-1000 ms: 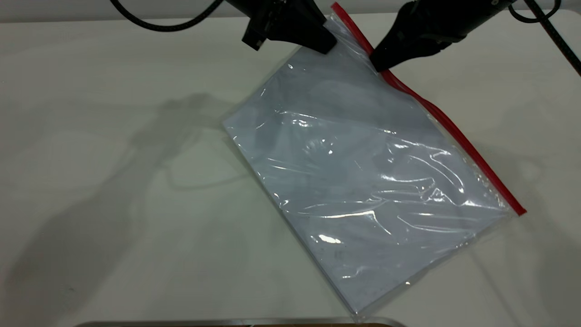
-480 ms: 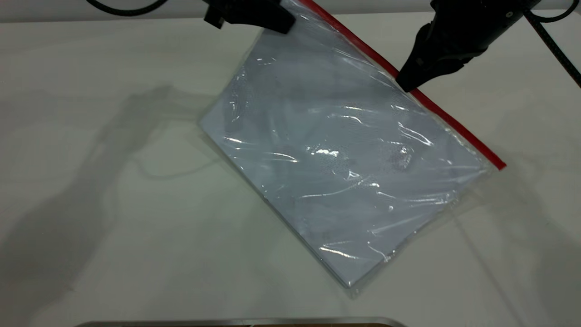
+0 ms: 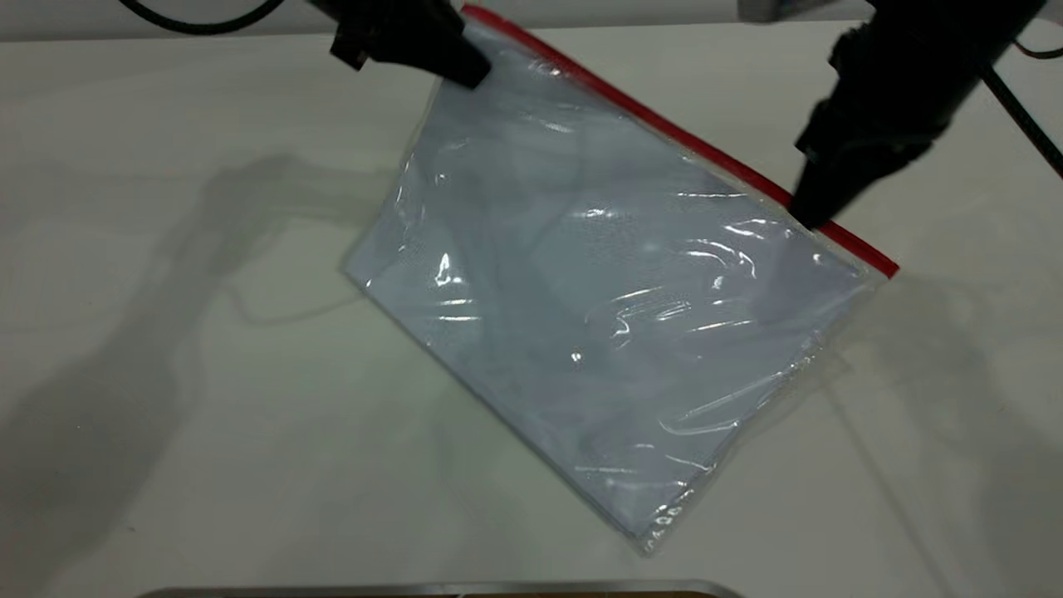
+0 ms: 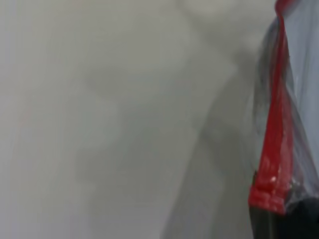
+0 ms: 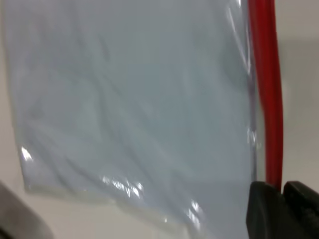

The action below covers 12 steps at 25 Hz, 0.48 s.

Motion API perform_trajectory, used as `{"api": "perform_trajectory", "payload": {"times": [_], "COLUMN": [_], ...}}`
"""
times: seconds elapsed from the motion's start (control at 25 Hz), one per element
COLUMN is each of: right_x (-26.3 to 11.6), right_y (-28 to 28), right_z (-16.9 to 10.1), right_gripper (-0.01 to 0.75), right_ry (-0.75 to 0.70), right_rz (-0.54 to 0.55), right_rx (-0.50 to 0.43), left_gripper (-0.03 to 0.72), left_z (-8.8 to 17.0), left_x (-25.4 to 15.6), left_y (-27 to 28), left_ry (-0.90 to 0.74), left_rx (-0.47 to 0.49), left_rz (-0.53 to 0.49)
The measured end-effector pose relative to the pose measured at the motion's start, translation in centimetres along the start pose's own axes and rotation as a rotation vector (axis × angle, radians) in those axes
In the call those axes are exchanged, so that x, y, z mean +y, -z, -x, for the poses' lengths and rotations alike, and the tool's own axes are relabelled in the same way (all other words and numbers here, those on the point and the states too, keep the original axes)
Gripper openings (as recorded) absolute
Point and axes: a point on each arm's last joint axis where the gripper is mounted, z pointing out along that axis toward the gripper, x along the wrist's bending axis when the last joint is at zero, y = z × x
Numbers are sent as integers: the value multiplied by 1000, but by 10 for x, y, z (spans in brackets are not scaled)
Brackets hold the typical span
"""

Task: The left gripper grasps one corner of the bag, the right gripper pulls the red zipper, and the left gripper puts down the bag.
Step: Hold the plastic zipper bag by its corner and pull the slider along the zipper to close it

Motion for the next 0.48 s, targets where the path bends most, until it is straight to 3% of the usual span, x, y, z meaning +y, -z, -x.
{"api": "perform_trajectory", "payload": {"times": [0.16, 0.48], "right_x": [-9, -10], "right_y": [0, 0], "right_z": [2, 3], "right_gripper": [45, 63], "right_ry": [-51, -76], "right_rz": [-94, -106], "right_rx": [-24, -42], "left_gripper": [53, 59], "left_z": [-1, 0], "left_x": [-5, -6], "left_y": [1, 1], "left_ry": [19, 24], "left_rx": [9, 0], "left_rz": [-56, -65]}}
